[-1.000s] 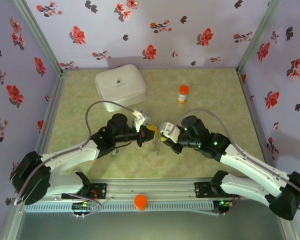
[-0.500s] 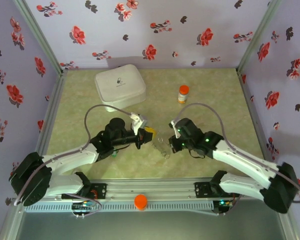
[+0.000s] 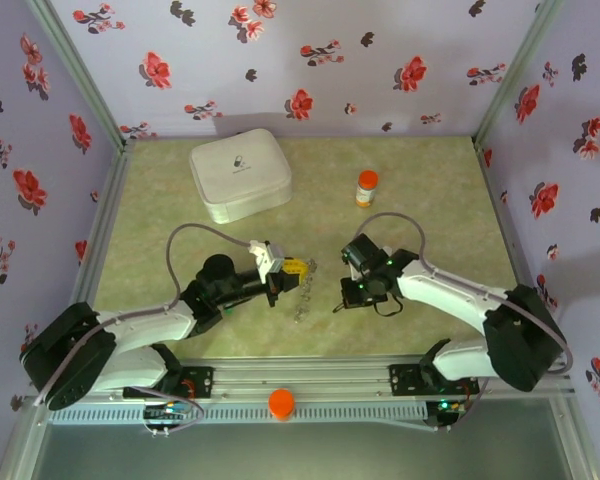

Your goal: Put the keys on the keyring

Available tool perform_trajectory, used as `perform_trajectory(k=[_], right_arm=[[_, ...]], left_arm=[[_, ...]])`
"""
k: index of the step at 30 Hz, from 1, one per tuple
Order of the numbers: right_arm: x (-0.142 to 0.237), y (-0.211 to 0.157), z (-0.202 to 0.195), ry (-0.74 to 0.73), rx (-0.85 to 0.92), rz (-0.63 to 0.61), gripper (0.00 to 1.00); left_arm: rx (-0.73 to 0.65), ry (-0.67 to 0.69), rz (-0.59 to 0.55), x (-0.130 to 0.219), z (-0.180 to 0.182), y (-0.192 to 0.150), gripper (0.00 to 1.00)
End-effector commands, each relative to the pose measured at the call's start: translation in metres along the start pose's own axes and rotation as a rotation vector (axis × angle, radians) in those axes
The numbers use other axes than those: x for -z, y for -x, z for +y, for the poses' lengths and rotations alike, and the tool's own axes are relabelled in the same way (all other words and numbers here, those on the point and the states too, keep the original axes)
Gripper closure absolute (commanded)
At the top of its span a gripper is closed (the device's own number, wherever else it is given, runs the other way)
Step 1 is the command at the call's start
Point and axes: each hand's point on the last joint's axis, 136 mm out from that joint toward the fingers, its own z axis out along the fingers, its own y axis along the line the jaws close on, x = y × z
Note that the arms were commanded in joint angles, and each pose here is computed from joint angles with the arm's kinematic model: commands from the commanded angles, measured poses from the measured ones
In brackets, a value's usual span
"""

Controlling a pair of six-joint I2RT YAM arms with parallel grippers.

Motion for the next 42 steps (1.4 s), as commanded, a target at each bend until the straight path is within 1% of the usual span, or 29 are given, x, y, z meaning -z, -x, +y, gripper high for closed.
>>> perform_trajectory(k=[1,8,11,14,17,20,23,27,29,33,42], right_arm=[[-0.001,0.007,0.007,0.032,-0.004,0.005,0.94],[0.003,0.009,-0.002,0.013,-0.033,-0.017,0.63],[0.01,0.011,-0.007,0.013,-0.054,-0.041,0.55],[0.015,0.014,-0.01,0.019,-0.065,-0.069,0.54],[0.02,0.02,-0.008,0.041,-0.062,-0.11,0.54],[0.027,0.026,-0.003,0.069,-0.033,-0.158,0.54],[0.032,0.029,-0.005,0.06,-0.022,-0.197,0.54],[0.032,0.031,-0.009,0.041,-0.023,-0.205,0.54],[0.03,0.031,-0.009,0.039,-0.025,-0.201,0.54],[0.029,0.034,-0.008,0.039,-0.028,-0.2,0.55],[0.03,0.041,-0.003,0.049,-0.016,-0.206,0.55]], left_arm=[[-0.12,-0.059,-0.107,-0.001,-0.012,0.025,1.0],[-0.143,-0.085,-0.091,-0.006,-0.014,0.022,1.0],[-0.171,-0.091,-0.09,-0.006,-0.015,0.021,1.0],[-0.268,-0.129,-0.09,-0.005,-0.023,0.018,1.0],[-0.377,-0.118,-0.1,-0.004,-0.025,0.019,1.0],[-0.51,-0.058,-0.107,-0.003,-0.022,0.022,1.0],[-0.652,-0.003,-0.085,-0.003,-0.02,0.022,1.0],[-0.826,0.069,-0.031,-0.004,-0.015,0.02,1.0],[-0.882,0.101,-0.025,-0.002,-0.013,0.021,1.0],[-0.945,0.137,-0.026,0.0,-0.012,0.026,1.0],[-0.962,0.151,-0.029,0.003,-0.011,0.028,1.0]])
